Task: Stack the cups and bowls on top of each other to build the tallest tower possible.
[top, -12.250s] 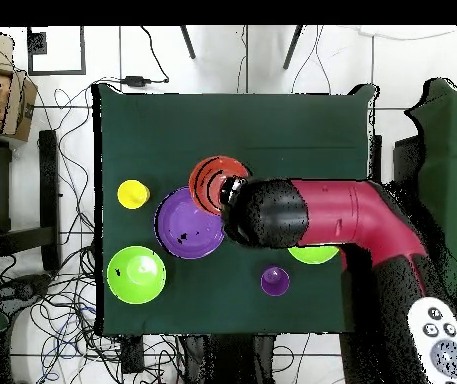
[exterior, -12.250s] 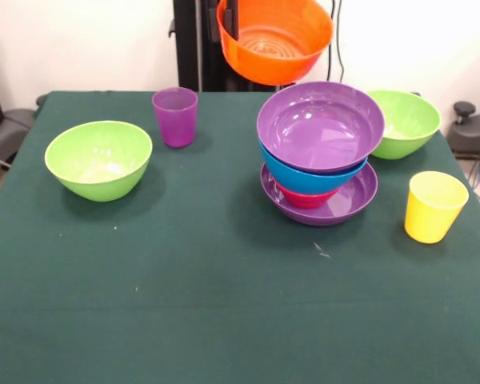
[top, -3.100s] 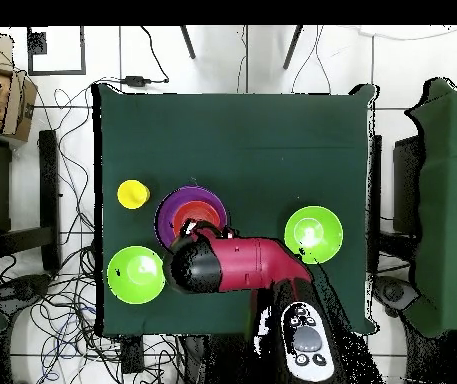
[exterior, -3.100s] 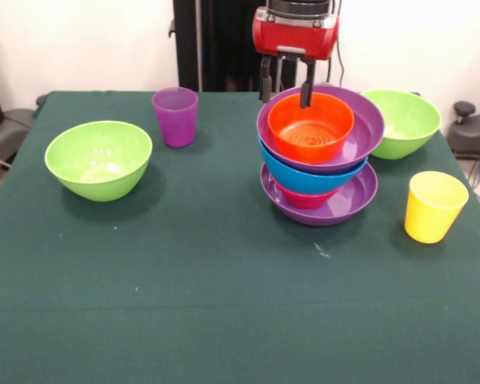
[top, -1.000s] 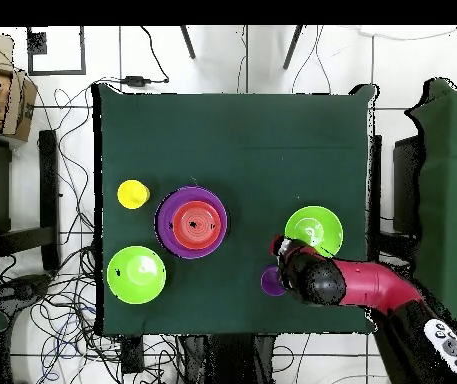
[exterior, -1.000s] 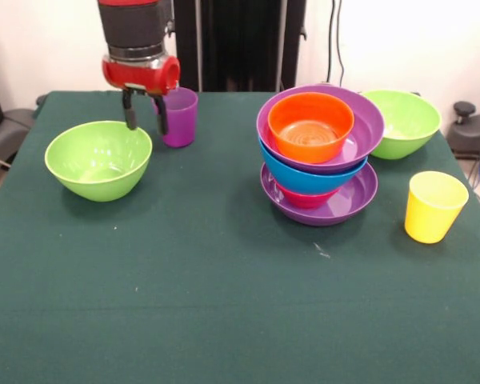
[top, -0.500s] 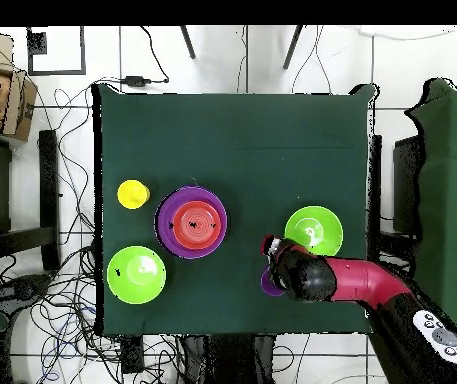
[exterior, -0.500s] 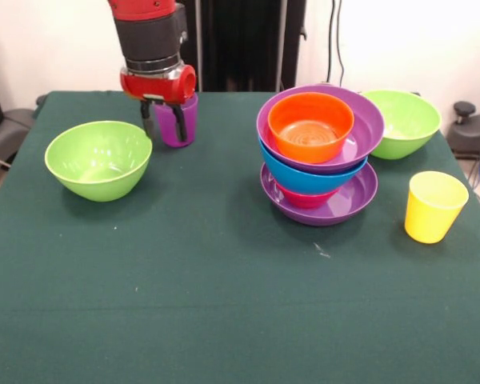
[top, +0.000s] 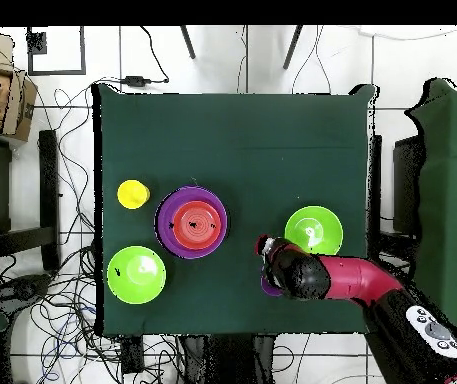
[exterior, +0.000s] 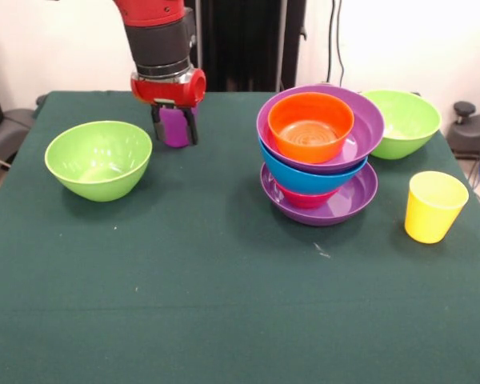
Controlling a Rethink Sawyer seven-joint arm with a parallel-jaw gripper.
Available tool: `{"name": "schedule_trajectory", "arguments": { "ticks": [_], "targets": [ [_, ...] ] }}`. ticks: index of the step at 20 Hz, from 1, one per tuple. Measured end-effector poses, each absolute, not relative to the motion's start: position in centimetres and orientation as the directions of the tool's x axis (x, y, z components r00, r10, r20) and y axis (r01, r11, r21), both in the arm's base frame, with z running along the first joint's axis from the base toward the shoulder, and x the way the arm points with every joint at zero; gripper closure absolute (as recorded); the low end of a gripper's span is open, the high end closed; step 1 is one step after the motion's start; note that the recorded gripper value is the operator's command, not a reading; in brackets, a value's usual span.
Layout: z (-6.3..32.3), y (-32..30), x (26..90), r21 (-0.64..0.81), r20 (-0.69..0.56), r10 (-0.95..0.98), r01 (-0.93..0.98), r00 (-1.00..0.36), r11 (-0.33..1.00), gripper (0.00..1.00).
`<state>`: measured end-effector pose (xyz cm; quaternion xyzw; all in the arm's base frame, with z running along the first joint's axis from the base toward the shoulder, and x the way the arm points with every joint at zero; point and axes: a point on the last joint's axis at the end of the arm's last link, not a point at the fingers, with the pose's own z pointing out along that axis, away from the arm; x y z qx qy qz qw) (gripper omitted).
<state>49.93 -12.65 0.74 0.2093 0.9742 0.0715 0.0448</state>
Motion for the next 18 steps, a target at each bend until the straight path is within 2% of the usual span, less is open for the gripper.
{"name": "schedule_trajectory", "arguments": {
  "ticks": [18],
  "targets": [
    [0.8, -11.8, 50.4, 0.164, -0.062, 0.399, 0.385, -0.915, 0.908, 0.00]
  ]
}}
